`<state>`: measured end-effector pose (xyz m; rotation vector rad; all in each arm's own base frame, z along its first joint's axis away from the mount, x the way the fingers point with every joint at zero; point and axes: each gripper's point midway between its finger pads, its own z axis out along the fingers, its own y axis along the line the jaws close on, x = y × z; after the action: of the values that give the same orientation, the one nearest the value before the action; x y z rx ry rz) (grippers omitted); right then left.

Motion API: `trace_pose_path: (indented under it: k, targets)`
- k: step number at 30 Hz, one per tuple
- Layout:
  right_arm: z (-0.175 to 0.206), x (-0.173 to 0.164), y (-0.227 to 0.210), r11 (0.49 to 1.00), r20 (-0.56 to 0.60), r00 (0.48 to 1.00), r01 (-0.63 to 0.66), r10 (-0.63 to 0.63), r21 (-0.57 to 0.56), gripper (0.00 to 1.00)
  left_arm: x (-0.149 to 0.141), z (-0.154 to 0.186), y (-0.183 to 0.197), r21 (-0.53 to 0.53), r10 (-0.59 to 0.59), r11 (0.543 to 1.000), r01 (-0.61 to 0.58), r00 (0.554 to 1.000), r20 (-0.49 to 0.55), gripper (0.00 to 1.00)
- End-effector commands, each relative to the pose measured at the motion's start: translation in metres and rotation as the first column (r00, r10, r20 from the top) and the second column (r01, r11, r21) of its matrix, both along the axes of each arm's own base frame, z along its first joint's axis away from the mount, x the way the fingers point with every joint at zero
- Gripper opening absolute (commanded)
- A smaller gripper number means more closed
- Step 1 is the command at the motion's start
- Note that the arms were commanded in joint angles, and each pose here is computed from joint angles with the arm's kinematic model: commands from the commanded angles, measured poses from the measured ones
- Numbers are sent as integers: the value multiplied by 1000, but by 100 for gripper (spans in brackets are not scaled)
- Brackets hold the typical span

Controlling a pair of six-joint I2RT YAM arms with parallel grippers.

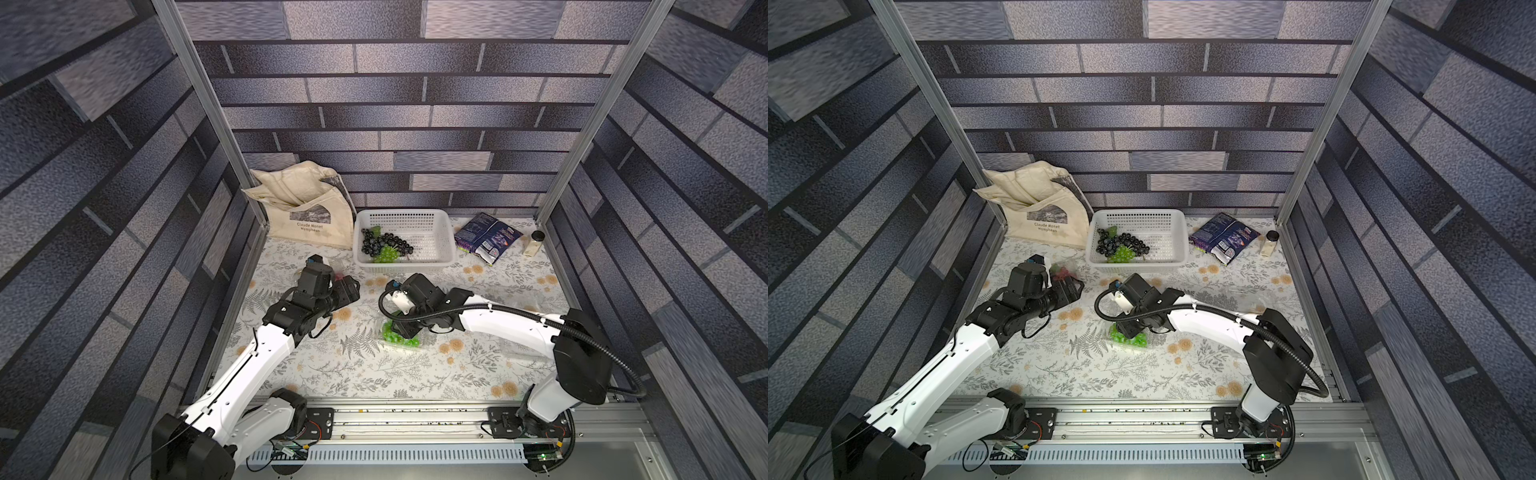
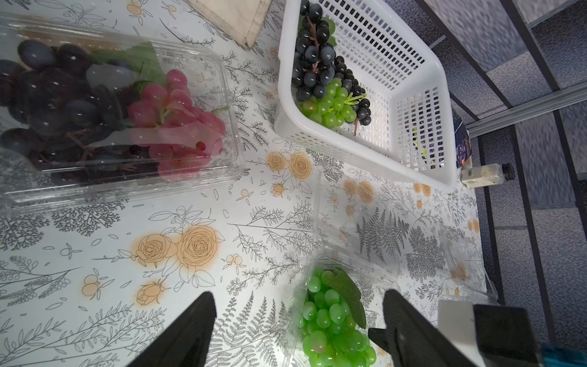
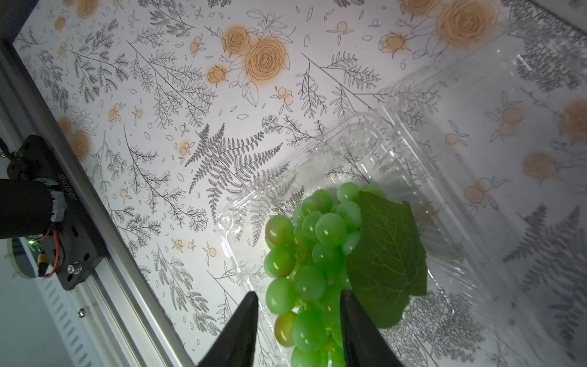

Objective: Pack grapes into containers
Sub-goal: Place the grape into the packing box.

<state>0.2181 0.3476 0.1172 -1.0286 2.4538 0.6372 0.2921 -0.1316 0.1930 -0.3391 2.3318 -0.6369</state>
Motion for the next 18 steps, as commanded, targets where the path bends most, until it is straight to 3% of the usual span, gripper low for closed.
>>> trace_pose_path:
  k: [1,4,8,11,18]
  targets:
    - [21,-4,-1,999,19,1000,5,-6,43,44,-3,0,4,12,12,1000,-12,1000,6,85]
    - [15,-7,2,999,-3,1000,-5,6,40,43,-2,0,3,8,8,1000,-8,1000,9,85]
    - [-9,-10,11,999,-72,997,-12,15,32,27,-1,-1,2,7,3,1000,-3,1000,7,85]
    - [-27,-12,15,999,-117,993,-4,8,33,23,-1,-2,2,8,1,1000,-1,1000,1,85]
    - [-18,-8,14,999,-92,996,14,-11,41,26,-1,-2,3,6,1,1000,-1,1000,0,85]
